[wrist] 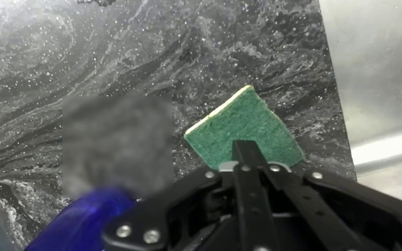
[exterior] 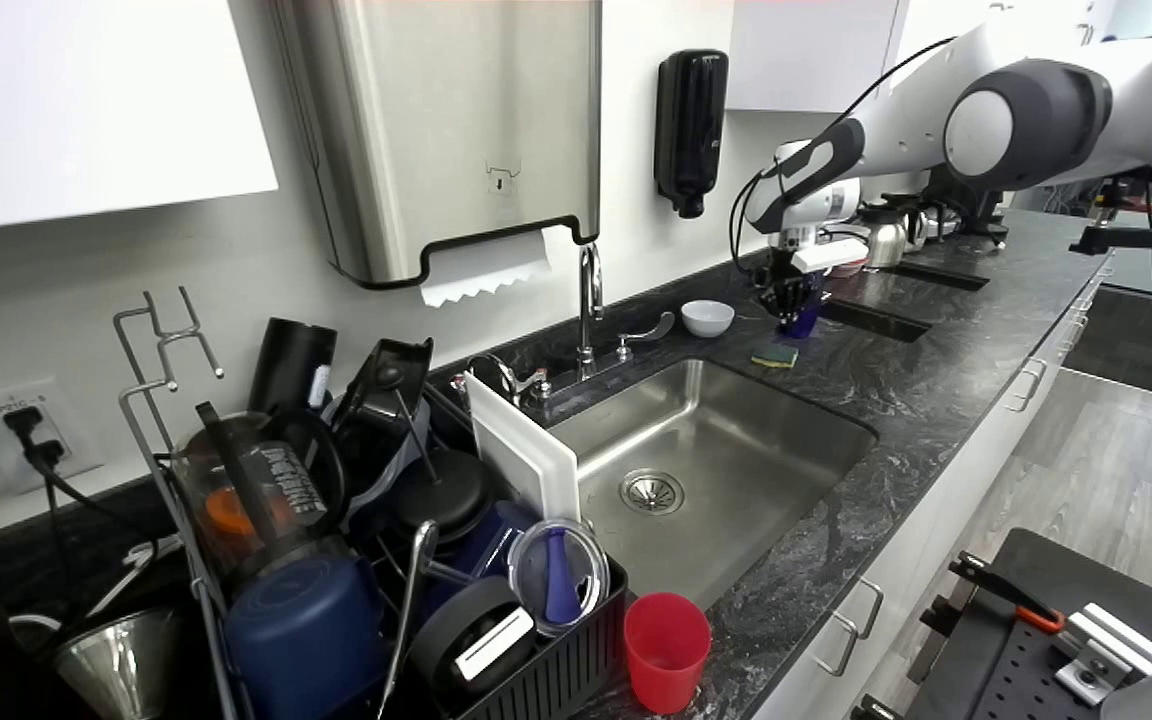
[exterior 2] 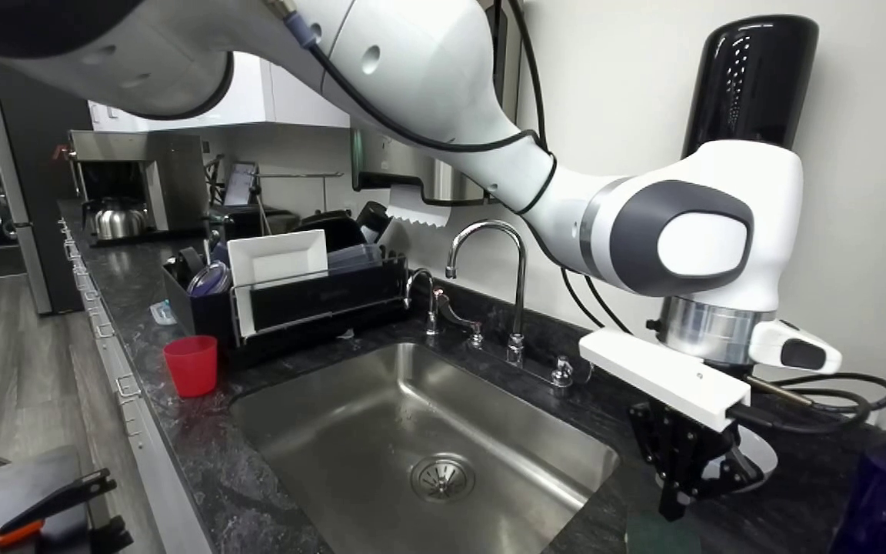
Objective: Use the sponge to wipe the countertop
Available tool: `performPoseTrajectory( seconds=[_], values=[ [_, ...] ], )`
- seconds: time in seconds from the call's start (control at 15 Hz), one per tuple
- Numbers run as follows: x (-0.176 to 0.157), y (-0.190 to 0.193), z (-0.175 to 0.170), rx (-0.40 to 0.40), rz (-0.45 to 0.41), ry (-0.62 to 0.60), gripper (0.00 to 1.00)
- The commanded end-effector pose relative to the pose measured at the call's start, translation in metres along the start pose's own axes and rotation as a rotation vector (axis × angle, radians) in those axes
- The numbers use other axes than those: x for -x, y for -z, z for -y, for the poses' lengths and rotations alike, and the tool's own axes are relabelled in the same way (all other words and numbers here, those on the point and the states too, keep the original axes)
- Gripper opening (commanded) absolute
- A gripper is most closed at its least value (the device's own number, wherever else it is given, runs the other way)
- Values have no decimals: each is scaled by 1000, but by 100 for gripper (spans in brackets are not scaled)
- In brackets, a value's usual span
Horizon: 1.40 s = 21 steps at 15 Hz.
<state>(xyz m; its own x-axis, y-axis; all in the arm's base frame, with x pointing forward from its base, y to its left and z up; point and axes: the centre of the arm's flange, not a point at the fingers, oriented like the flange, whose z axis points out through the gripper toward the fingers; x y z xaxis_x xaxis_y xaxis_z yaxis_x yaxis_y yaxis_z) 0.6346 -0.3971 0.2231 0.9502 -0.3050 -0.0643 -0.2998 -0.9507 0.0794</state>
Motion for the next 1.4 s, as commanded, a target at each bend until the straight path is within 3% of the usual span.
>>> performPoseTrajectory(
  seconds=[0.0, 1.33],
  values=[
    [-16, -7, -4, -24, -2, -15, 0],
    [-9, -47, 8, -109, -13, -49, 0]
  ],
)
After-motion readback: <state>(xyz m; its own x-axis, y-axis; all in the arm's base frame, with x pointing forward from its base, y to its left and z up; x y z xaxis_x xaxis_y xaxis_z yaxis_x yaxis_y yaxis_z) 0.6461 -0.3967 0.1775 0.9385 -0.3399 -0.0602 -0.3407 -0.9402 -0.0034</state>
